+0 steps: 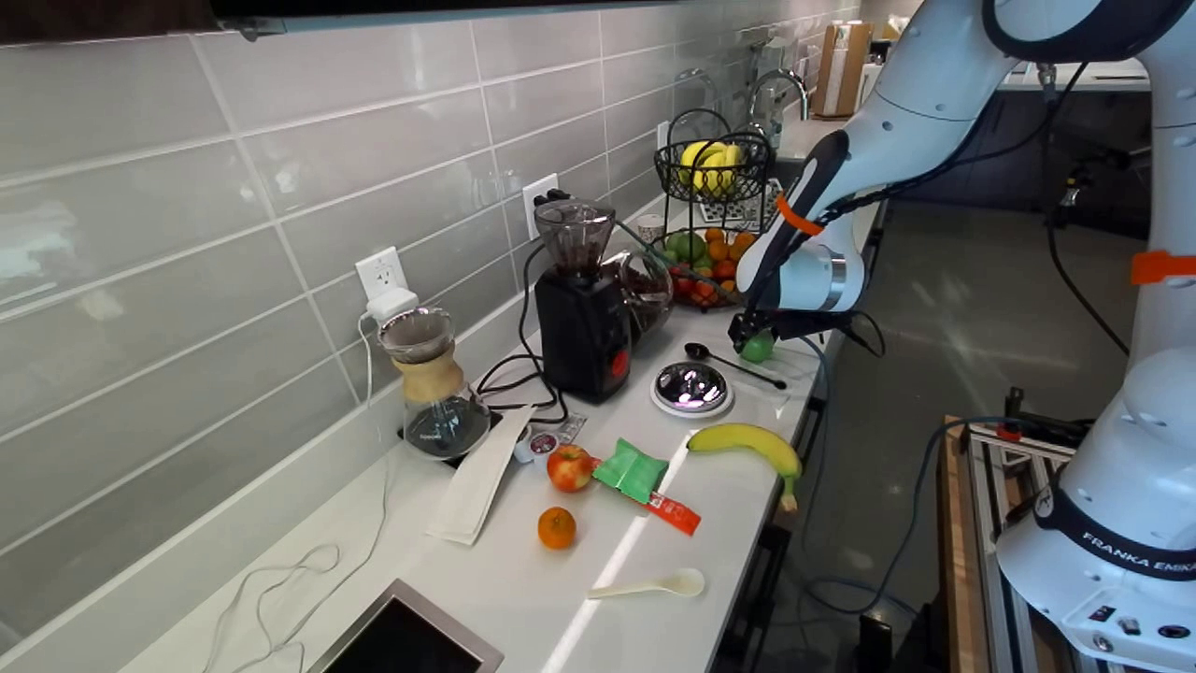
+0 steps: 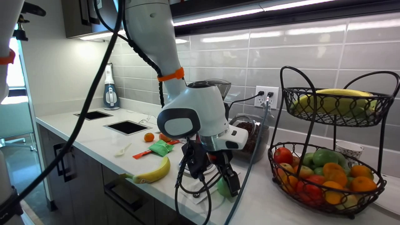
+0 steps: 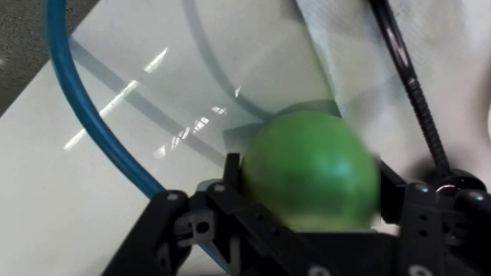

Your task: Put the apple on the bottom rack

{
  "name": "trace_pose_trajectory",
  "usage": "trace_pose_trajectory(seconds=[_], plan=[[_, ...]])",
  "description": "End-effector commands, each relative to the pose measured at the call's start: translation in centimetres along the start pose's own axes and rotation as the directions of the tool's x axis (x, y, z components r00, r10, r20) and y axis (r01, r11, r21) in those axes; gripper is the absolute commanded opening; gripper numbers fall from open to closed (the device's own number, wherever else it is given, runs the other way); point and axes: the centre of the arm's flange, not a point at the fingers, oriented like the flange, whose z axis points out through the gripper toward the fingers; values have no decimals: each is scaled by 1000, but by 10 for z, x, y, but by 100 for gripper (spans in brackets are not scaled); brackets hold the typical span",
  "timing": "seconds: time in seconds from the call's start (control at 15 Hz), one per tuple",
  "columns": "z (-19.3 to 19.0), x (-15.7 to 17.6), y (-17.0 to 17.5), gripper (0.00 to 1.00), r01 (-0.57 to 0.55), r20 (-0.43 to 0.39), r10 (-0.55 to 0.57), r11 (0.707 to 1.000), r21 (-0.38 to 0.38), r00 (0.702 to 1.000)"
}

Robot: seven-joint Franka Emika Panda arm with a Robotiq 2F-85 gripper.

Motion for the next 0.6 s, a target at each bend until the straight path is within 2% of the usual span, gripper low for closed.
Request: trace_pose_trajectory(seconds=[0.0, 0.33, 0.53], plan=[[-10, 4, 10, 53, -38, -40, 39, 999, 5, 998], [-41, 12, 19, 53, -89, -31, 90, 995, 36, 995], [-58, 15, 23, 53, -108, 32, 105, 991, 75, 994]])
